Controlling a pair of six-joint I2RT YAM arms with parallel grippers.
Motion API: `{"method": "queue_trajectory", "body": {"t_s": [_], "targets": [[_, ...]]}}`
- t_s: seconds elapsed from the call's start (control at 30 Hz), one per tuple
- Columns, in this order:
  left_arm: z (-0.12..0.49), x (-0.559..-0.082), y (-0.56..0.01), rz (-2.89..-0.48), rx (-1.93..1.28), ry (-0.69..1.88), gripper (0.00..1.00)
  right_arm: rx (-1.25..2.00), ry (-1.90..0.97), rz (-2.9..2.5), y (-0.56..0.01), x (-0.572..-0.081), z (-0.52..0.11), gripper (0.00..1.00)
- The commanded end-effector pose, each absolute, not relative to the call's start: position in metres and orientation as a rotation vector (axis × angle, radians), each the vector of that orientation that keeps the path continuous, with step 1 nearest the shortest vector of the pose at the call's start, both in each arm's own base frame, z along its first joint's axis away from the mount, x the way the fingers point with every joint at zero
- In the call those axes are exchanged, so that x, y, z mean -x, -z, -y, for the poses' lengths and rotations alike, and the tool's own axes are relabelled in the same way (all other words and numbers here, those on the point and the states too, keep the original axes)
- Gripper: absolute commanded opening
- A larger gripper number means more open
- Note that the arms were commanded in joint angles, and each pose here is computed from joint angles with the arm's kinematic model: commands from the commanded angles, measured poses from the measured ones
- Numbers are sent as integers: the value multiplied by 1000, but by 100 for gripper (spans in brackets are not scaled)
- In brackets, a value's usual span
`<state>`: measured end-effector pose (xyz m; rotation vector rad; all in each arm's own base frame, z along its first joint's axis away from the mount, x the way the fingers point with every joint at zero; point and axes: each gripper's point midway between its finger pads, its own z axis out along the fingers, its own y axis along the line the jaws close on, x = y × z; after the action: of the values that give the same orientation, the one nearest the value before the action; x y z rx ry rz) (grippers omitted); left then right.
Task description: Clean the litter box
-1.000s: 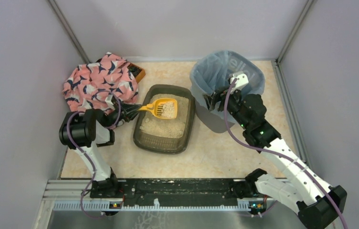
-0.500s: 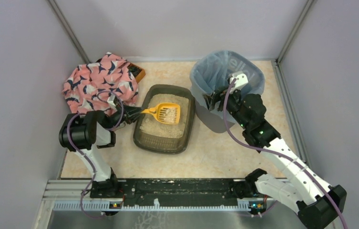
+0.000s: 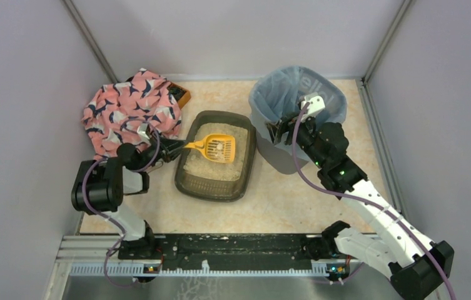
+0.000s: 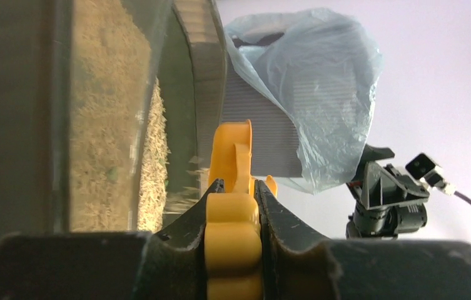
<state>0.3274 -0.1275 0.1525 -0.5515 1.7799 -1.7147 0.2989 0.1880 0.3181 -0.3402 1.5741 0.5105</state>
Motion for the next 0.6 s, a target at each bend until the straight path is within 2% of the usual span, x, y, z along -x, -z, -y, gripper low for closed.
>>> {"method": "queue_trajectory", "body": {"t_s": [0.0, 0.1, 0.3, 0.37, 0.57], "targets": [[146, -327, -168, -1794, 444, 1706, 0, 377, -497, -1702, -280, -293, -188, 75], [123, -339, -148, -1870, 509, 1554, 0, 377, -498, -1701, -281, -292, -188, 75], [123, -330, -154, -1814, 549, 1650, 0, 379, -497, -1703, -279, -293, -189, 75], [136, -323, -171, -1753, 476, 1726, 0, 378, -499, -1702, -280, -294, -190, 75], [128, -328, -169, -1740, 513, 1732, 0, 377, -501, -1689, -286, -291, -188, 75]]}}
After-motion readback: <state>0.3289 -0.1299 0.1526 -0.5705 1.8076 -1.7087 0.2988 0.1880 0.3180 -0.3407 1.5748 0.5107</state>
